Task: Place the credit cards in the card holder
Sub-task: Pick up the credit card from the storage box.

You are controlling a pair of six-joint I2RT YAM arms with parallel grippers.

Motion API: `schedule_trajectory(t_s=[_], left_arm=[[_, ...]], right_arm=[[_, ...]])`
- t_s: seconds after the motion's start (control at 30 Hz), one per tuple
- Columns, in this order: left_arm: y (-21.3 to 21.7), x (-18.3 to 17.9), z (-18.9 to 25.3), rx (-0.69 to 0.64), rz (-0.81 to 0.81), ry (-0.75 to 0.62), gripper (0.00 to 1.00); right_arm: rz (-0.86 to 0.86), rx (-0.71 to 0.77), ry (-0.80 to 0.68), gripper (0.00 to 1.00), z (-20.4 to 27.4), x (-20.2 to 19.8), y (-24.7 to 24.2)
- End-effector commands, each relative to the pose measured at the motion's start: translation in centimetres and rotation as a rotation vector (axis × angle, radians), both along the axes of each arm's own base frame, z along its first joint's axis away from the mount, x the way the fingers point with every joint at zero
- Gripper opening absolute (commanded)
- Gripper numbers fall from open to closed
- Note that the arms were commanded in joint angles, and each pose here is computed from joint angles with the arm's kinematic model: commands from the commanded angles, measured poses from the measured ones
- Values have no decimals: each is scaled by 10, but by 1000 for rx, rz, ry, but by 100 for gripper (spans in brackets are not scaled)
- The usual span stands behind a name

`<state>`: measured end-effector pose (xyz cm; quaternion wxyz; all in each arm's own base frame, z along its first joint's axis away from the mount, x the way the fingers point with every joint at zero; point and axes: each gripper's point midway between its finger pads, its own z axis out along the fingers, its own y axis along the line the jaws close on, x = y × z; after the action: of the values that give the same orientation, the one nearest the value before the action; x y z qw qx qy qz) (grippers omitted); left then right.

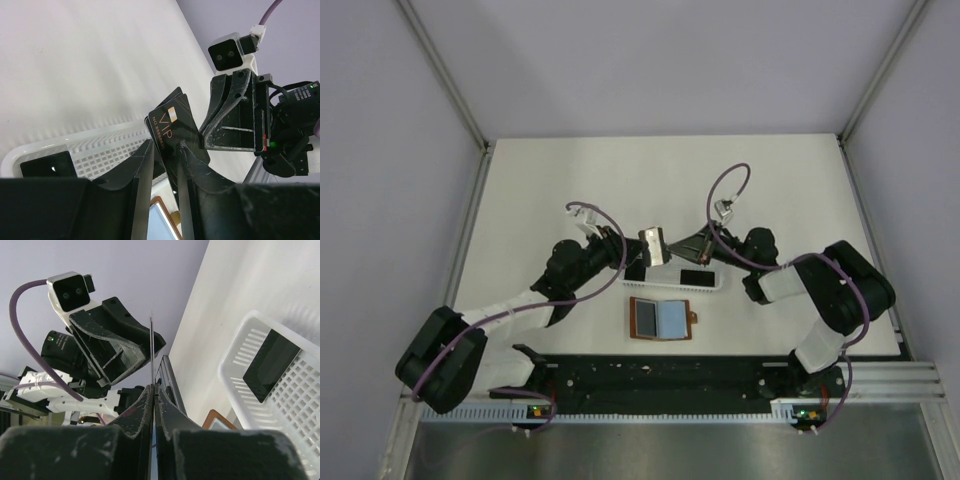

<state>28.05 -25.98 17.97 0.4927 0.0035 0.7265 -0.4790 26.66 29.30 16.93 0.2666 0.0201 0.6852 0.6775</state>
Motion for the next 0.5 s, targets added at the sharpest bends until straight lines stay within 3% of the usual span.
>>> schedule_trajectory(t_s=[0.0,0.23,0.47], left_arm=[[-1,6,12,-22,6,-52,28],[-3,9,7,-24,3,-41,18],[-6,15,1,-16,-6,-28,17]], right_arm=[[-25,107,-236,0,49,-3,-11],[-50,96,-219,0,42,3,-15],[-65,85,-206,0,34,10,-18]])
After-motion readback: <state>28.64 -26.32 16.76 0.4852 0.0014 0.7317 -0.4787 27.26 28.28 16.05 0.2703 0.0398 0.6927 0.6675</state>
